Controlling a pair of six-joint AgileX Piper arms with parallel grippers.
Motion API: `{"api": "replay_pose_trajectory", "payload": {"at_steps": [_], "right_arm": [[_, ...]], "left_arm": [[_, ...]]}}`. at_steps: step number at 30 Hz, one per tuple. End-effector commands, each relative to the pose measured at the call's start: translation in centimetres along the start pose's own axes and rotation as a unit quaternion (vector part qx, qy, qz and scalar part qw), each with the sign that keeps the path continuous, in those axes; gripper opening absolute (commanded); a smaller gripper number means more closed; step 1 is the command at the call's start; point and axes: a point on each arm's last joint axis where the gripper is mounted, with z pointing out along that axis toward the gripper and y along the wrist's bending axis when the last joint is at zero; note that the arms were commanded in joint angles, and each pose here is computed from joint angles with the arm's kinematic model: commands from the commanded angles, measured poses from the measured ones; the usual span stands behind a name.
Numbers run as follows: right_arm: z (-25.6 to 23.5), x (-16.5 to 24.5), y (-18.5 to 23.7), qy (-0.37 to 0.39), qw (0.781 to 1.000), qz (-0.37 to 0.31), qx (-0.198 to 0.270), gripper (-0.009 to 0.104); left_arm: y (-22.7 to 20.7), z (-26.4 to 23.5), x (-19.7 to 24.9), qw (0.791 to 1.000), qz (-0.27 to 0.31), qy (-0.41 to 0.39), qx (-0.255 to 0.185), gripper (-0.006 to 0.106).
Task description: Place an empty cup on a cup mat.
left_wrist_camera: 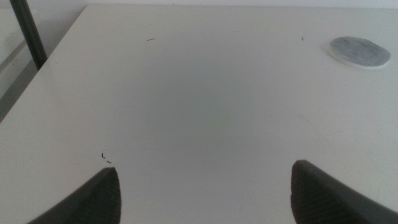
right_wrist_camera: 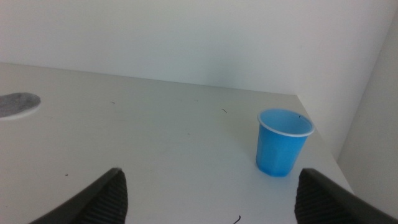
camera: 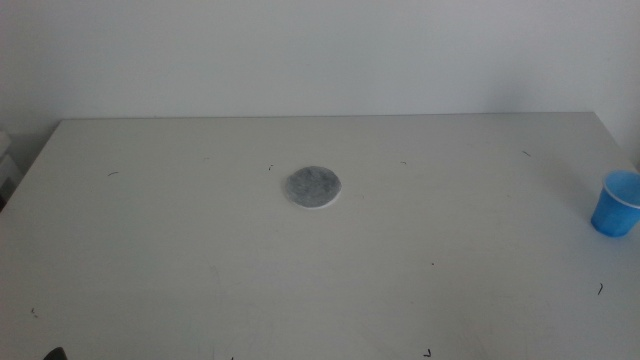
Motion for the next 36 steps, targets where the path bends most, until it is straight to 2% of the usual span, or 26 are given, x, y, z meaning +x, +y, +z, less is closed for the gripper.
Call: {"api": "replay_pose_trajectory", "payload": {"at_steps": [1,12,17,26,29,36], "right_arm": [[-0.6,-2.1,-0.2,-0.058,0.998,-0.010,0.008,0.082],[-1.5,-7.6,-0.7,-0.030,0.999,-0.030,0.012,0.082],[-0.6,-9.9,-0.9,-0.011,0.999,-0.032,0.011,0.082],[2.3,-14.7,-1.4,0.065,0.997,-0.039,0.009,0.082],[3.7,-16.4,-1.5,0.094,0.995,-0.025,0.007,0.082],[6.9,-20.1,-1.9,0.147,0.987,0.062,0.019,0.082]], "left_arm": [[-0.1,-0.1,-0.8,0.999,-0.005,-0.038,0.005,0.105],[-0.1,-0.1,-0.8,0.999,-0.005,-0.038,0.005,0.105],[-0.1,-0.1,-0.8,0.999,-0.005,-0.038,0.005,0.105],[-0.1,-0.1,-0.8,0.999,-0.005,-0.038,0.005,0.105],[-0.1,-0.1,-0.8,0.999,-0.005,-0.038,0.005,0.105],[-0.1,-0.1,-0.8,0.999,-0.005,-0.038,0.005,0.105]]}}
